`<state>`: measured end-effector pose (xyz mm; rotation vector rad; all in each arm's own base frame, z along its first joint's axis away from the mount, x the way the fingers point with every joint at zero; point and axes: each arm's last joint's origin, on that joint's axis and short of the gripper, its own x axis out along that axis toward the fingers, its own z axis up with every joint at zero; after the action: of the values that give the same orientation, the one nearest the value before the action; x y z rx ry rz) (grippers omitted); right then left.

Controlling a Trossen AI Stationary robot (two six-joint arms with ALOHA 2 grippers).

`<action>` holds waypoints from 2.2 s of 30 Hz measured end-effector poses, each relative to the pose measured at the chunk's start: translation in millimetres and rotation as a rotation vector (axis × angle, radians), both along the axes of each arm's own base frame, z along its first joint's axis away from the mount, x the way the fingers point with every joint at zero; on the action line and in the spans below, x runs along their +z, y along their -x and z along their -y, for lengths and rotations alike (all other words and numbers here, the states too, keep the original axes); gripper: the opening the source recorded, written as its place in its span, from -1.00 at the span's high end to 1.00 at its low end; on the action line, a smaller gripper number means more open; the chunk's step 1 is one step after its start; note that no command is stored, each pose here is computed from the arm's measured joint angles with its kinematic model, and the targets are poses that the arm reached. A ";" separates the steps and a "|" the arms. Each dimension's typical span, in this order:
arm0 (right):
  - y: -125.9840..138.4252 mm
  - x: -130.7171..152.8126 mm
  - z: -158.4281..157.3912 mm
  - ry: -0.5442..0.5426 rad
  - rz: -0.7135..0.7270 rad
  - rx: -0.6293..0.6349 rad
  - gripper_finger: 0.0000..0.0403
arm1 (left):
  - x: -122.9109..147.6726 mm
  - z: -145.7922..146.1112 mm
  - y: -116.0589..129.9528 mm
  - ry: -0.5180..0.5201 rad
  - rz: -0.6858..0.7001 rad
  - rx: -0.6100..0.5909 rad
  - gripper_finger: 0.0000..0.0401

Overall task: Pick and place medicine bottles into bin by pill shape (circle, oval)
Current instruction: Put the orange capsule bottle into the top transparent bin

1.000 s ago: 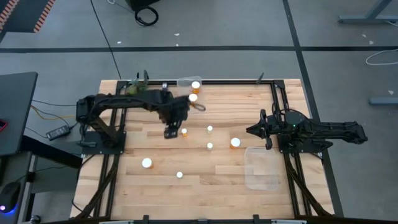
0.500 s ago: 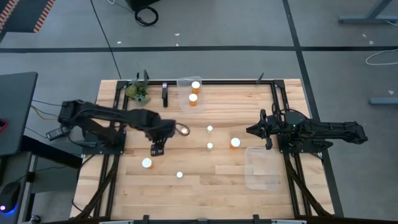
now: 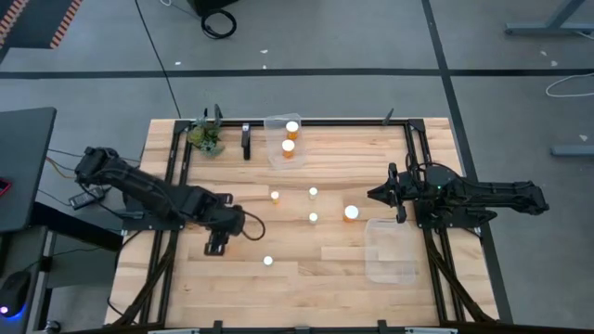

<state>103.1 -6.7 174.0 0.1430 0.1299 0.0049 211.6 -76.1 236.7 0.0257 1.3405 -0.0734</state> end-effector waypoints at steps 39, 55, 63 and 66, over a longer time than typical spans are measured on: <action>0.0 0.0 0.0 0.000 0.000 0.000 0.76 | -53.6 39.6 47.4 0.056 -0.144 0.352 -0.58; 0.0 0.0 0.0 0.000 0.000 0.000 0.76 | -69.0 40.5 25.5 0.051 -0.088 0.341 -0.57; 0.0 0.1 0.0 0.000 0.001 0.000 0.76 | -70.9 37.8 23.1 0.043 -0.094 0.338 -0.56; 0.0 0.0 0.0 0.000 0.000 0.000 0.76 | -70.9 37.9 23.0 0.043 -0.094 0.338 -0.50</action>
<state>103.1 -6.7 174.1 0.1430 0.1295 0.0049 188.6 -114.0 165.8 -0.2429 1.4204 0.1847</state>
